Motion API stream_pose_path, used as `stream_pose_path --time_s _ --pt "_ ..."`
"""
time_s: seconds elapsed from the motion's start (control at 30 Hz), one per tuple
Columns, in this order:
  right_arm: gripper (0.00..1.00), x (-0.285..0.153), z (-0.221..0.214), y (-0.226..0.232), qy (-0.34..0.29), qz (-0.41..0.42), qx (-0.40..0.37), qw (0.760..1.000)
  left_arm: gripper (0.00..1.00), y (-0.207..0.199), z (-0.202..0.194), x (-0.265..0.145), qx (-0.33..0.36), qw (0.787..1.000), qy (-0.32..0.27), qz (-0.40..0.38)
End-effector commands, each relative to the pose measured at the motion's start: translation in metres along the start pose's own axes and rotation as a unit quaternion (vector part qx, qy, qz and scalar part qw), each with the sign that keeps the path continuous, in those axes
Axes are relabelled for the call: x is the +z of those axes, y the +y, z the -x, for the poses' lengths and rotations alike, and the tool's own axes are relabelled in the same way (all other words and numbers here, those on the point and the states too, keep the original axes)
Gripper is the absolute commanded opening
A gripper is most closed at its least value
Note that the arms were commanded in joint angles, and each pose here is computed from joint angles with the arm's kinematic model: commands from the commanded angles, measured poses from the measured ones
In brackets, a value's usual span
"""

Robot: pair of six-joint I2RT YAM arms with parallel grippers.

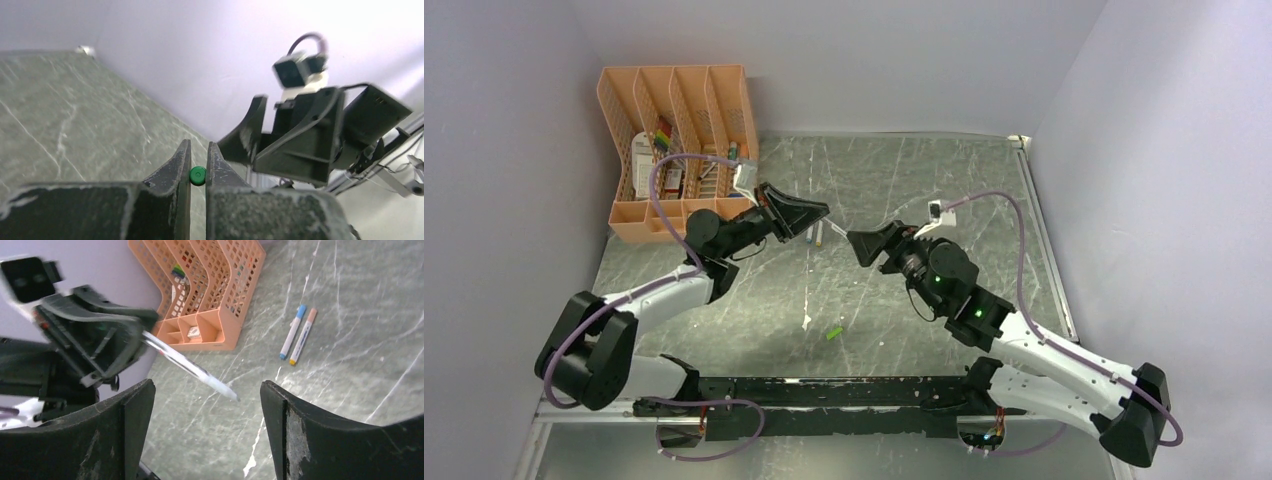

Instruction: Insert the pens into the pen caps

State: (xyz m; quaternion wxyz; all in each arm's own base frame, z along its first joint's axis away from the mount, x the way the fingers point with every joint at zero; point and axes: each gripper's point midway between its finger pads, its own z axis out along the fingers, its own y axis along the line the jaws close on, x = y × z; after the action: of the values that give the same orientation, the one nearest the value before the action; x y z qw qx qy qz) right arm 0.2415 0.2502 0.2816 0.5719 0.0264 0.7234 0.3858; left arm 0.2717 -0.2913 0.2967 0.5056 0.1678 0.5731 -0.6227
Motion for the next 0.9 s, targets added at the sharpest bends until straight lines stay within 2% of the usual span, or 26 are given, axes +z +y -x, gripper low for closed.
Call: stream_pose_path --time_s 0.0,0.07,0.2,0.37,0.57,0.77,0.87 --pt "0.78 -0.002 0.01 -0.002 -0.042 0.01 0.153 0.987 0.07 -0.027 0.048 0.003 0.114 0.988 -0.1 -0.003" --pt "0.76 -0.002 0.011 0.0 -0.041 0.032 0.172 0.984 0.07 -0.038 0.054 0.004 0.149 0.983 -0.105 0.002" --pt "0.71 0.0 0.01 0.016 -0.036 0.099 0.206 0.973 0.07 -0.051 0.053 0.007 0.17 0.98 -0.099 -0.012" --pt "0.65 -0.017 0.025 0.039 -0.072 0.22 0.246 0.941 0.07 -0.053 0.05 0.005 0.17 0.98 -0.104 -0.017" --pt "0.65 -0.014 0.03 0.054 -0.062 0.268 0.261 0.925 0.07 -0.053 0.047 0.008 0.183 0.978 -0.096 -0.017" --pt "0.65 -0.015 0.039 0.062 -0.06 0.32 0.309 0.894 0.07 -0.056 0.045 0.008 0.19 0.977 -0.091 -0.02" --pt "0.64 -0.012 0.038 0.062 -0.059 0.327 0.318 0.888 0.07 -0.053 0.043 0.006 0.191 0.977 -0.093 -0.015"
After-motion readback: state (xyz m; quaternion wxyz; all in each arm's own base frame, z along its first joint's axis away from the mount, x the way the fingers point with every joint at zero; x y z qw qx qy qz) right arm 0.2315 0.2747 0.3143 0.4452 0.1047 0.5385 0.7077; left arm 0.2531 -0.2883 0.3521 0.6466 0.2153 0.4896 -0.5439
